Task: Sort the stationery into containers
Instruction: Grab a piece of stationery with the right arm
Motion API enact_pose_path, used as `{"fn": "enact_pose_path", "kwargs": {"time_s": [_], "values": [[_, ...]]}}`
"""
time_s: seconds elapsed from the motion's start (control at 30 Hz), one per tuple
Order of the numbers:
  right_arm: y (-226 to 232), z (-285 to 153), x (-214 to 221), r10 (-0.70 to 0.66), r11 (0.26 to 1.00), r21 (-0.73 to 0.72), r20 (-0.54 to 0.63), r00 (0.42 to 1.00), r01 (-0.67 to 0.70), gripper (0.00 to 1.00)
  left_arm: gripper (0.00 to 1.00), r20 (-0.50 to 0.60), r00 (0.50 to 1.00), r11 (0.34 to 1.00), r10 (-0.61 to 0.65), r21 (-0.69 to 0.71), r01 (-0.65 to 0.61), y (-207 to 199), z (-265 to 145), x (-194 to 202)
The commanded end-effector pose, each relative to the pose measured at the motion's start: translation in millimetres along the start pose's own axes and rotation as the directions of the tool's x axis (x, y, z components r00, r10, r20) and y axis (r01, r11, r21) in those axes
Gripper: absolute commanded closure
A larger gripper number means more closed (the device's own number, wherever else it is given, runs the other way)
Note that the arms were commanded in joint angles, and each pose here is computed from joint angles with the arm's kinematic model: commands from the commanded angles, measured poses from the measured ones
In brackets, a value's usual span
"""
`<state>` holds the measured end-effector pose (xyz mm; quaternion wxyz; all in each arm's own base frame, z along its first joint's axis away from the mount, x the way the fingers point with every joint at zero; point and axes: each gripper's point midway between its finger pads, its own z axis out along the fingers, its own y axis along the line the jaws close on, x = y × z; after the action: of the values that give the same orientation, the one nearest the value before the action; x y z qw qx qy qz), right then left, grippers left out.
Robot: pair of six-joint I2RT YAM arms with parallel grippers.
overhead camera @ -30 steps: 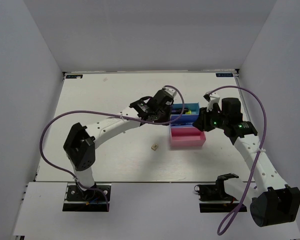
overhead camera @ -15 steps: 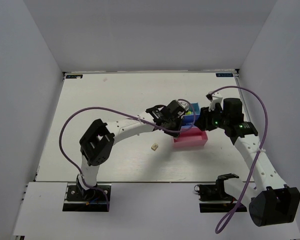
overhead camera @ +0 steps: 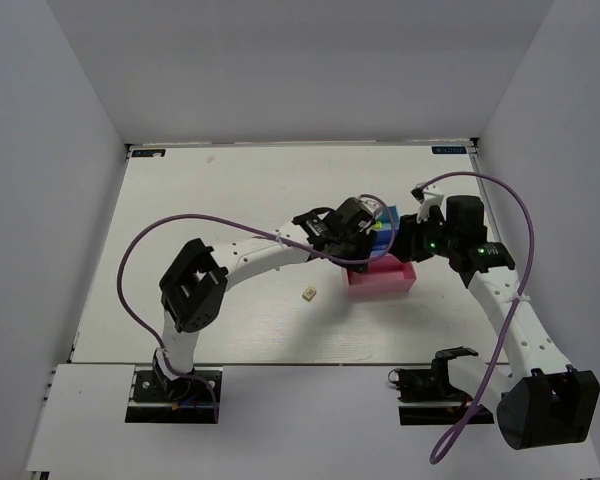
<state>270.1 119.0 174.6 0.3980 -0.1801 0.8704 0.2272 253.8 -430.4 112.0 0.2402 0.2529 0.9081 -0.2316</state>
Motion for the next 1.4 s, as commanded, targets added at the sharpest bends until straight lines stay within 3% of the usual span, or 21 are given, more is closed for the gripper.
{"fn": "enact_pose_path", "kwargs": {"time_s": [0.0,0.03,0.07,0.1,0.17,0.2,0.27,0.3,0.33,0.37,0.4,0.47,0.5,0.53,0.57,0.6,0.63,0.77,0.87,1.0,1.37], "values": [[11,-1,-4,-0.034,0.997,-0.073,0.028,0.999,0.036,0.55,0.49,0.122,0.992,1.0,0.004,-0.02,-0.001,-2,-35,-35],[14,0,-2,-0.065,0.993,-0.097,0.029,0.997,0.067,0.67,0.59,0.138,0.99,0.999,-0.002,-0.034,0.006,5,-47,-34],[20,-1,0,-0.081,0.988,-0.129,0.033,0.996,0.085,0.9,0.83,0.175,0.984,0.999,-0.02,-0.042,0.028,12,-63,-42],[41,-2,3,-0.101,0.96,-0.256,0.043,0.994,0.109,0.97,0.91,0.239,0.97,0.996,-0.031,-0.075,0.05,22,-85,-54],[52,2,16,-0.227,0.902,-0.362,0.062,0.972,0.233,1.0,0.98,0.212,0.975,0.985,-0.059,-0.147,0.091,52,-91,-29],[84,-8,16,-0.29,0.78,-0.534,0.156,0.944,0.327,0.97,0.98,0.288,0.954,0.981,-0.077,-0.149,0.124,59,-128,-39],[105,-11,36,-0.357,0.635,-0.673,0.181,0.916,0.38,0.85,0.83,0.227,0.964,0.951,-0.136,-0.242,0.191,110,-129,1],[115,-14,45,-0.385,0.583,-0.716,0.174,0.907,0.384,0.72,0.53,0.237,0.957,0.943,-0.165,-0.246,0.223,121,-152,21],[110,-3,50,-0.487,0.508,-0.7,0.247,0.838,0.502,0.64,0.46,0.243,0.947,0.927,-0.211,-0.257,0.273,142,-160,29],[114,3,63,-0.514,0.476,-0.736,0.211,0.832,0.481,0.55,0.41,0.289,0.924,0.906,-0.252,-0.264,0.33,162,-179,34],[118,12,63,-0.567,0.412,-0.739,0.249,0.785,0.533,0.48,0.29,0.241,0.926,0.893,-0.29,-0.279,0.352,177,-175,74],[116,31,64,-0.664,0.356,-0.704,0.271,0.697,0.614,0.33,0.2,0.296,0.877,0.838,-0.379,-0.291,0.461,216,-195,91],[116,41,65,-0.687,0.333,-0.707,0.272,0.674,0.624,0.29,0.18,0.254,0.854,0.792,-0.455,-0.322,0.518,236,-187,129],[127,47,71,-0.727,0.278,-0.713,0.282,0.626,0.644,0.27,0.17,0.272,0.846,0.797,-0.459,-0.295,0.527,237,-194,134],[126,56,66,-0.76,0.258,-0.684,0.293,0.58,0.683,0.27,0.17,0.258,0.799,0.756,-0.543,-0.264,0.599,248,-193,152],[122,70,73,-0.789,0.247,-0.691,0.264,0.555,0.679,0.26,0.17,0.254,0.789,0.749,-0.56,-0.252,0.613,250,-192,159],[139,75,69,-0.813,0.158,-0.681,0.322,0.486,0.715,0.26,0.16,0.246,0.778,0.736,-0.578,-0.255,0.627,251,-187,176],[136,111,84,-0.904,0.027,-0.679,0.297,0.308,0.734,0.31,0.16,0.283,0.782,0.751,-0.555,-0.234,0.617,252,-193,169],[138,135,91,-0.936,-0.026,-0.666,0.277,0.215,0.745,0.35,0.15,0.33,0.754,0.736,-0.568,-0.208,0.644,255,-201,166],[137,156,97,-0.955,-0.061,-0.672,0.255,0.154,0.738,0.37,0.15,0.351,0.755,0.747,-0.554,-0.192,0.637,253,-203,164],[139,178,109,-0.968,-0.097,-0.71,0.231,0.101,0.698,0.39,0.15,0.372,0.755,0.749,-0.541,-0.195,0.633,253,-208,163]]}}
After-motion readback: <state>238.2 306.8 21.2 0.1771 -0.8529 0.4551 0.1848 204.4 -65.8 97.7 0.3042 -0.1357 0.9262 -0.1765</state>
